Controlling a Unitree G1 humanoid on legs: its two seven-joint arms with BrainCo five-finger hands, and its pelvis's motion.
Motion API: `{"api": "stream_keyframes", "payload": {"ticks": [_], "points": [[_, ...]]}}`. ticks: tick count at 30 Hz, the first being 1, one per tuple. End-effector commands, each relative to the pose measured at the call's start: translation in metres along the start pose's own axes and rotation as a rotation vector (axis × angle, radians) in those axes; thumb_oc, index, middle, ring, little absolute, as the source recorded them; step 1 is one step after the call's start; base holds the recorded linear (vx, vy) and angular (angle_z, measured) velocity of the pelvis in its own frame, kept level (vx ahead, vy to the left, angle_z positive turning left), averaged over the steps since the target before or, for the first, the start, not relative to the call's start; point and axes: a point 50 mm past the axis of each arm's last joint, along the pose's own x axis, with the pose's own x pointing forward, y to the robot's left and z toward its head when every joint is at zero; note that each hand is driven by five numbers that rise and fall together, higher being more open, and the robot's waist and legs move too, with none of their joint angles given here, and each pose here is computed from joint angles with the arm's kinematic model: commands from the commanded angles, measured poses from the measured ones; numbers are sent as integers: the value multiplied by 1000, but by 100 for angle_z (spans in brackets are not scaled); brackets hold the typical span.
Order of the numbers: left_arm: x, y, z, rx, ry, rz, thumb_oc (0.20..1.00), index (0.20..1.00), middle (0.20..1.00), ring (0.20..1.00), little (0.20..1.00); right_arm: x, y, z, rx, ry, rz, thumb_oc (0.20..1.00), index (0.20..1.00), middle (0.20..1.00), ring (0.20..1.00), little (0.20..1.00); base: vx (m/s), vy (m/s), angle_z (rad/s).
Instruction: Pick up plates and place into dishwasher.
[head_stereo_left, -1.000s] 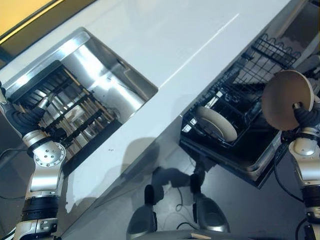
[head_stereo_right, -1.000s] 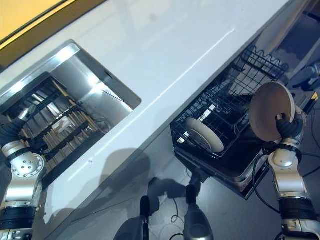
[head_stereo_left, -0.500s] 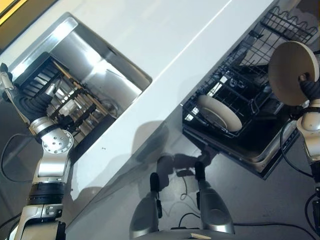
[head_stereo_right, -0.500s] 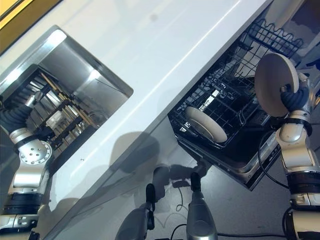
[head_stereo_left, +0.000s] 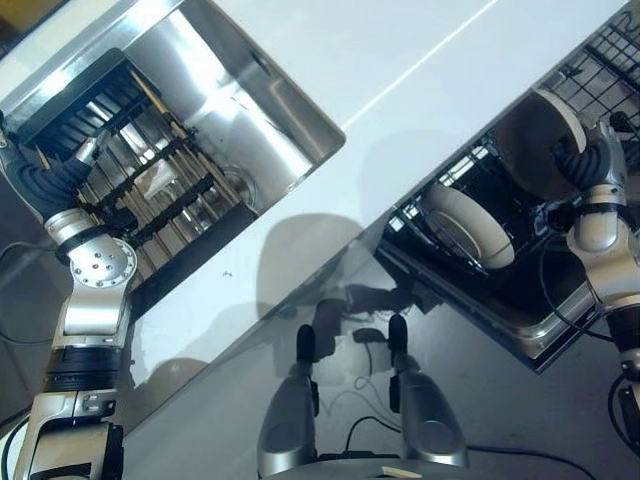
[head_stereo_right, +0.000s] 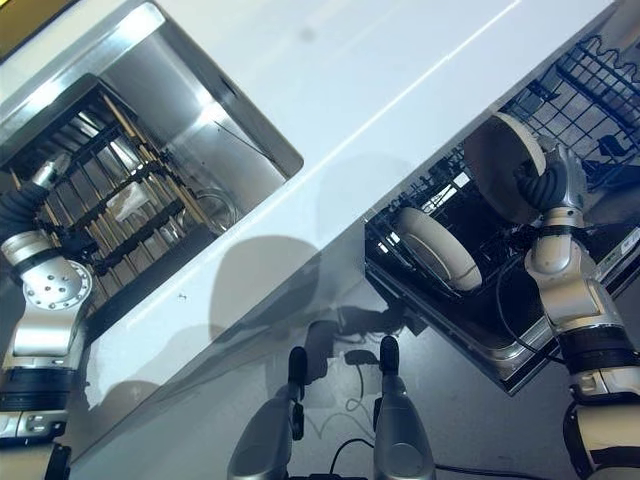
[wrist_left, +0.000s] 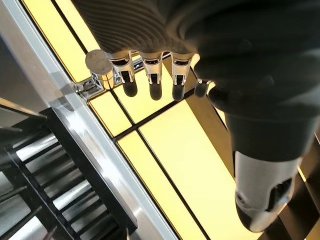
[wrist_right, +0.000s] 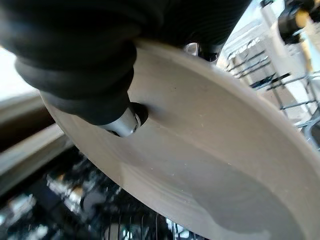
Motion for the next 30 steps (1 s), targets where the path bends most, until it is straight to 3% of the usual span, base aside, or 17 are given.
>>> {"api": "stream_keyframes", "payload": {"ticks": [1,19,30], "points": [[6,4,1,34,-50,-16,1000,1000,1000,1000,1000,11,-3,23,-69,-124,-12,200,200,200,200,200,-15,-52,13],[16,-10,15,-4,-101,-37,1000,1000,1000,1000,1000,-9,57,-7,-224,-26,284,200,200,200,200,200,-44,-12,2],[19,-16,21,-24,-108,-48,1000,1000,1000,1000,1000,-18,65,-27,-127,126,220,200,200,200,200,200,-22,-1,1]]}}
